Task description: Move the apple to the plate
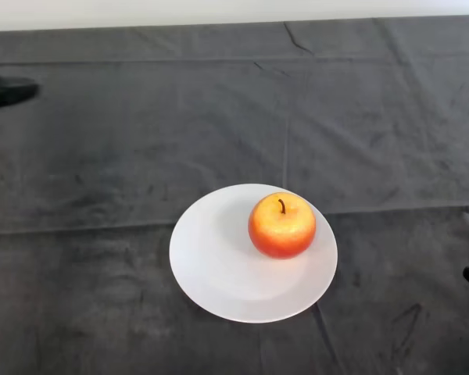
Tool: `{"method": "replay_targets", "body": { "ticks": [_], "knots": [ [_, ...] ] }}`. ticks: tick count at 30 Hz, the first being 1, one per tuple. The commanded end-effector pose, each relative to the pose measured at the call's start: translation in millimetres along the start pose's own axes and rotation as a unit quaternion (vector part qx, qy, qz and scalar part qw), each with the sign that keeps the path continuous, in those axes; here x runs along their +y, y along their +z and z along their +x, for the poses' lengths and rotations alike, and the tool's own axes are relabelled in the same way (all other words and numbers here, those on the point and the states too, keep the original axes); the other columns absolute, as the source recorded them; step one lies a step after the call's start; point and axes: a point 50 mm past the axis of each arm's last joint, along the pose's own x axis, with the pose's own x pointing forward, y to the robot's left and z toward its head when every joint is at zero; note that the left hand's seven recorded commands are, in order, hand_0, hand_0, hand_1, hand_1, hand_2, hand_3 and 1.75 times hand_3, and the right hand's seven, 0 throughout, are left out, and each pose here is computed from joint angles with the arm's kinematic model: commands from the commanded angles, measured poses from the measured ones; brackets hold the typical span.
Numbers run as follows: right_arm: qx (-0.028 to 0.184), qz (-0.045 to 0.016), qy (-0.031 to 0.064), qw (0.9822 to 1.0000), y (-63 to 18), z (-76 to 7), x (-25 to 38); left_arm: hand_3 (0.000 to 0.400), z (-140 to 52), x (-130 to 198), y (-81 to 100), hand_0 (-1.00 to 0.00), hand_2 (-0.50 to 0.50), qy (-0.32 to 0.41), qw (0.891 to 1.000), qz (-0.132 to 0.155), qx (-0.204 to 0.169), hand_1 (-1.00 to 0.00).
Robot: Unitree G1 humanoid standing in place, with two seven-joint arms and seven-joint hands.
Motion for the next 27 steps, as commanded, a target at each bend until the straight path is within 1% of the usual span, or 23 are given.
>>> {"method": "replay_targets", "body": {
  "ticks": [1,8,15,27],
  "knots": [
    [0.05,-0.0048,-0.0085,0.9987,-20.2,-5.7,-3.8,0.0,7.3,21.6,11.9,0.0,0.0,0.033,0.999,0.022,-0.037,0.0],
    [0.05,-0.0048,-0.0086,0.9987,-20.2,-5.7,-3.8,0.0,10.7,39.0,8.4,0.0,0.0,0.08,0.996,0.031,-0.032,0.0],
    [0.05,-0.0047,-0.0087,0.9987,-20.2,-5.7,-3.8,0.0,14.0,55.7,-0.2,0.0,0.0,0.118,0.992,0.036,-0.024,0.0],
    [0.05,-0.0046,-0.0089,0.9987,-20.2,-5.7,-3.8,0.0,17.0,89.4,-6.3,0.0,0.0,0.185,0.982,0.034,-0.014,0.0]
  ]
}}
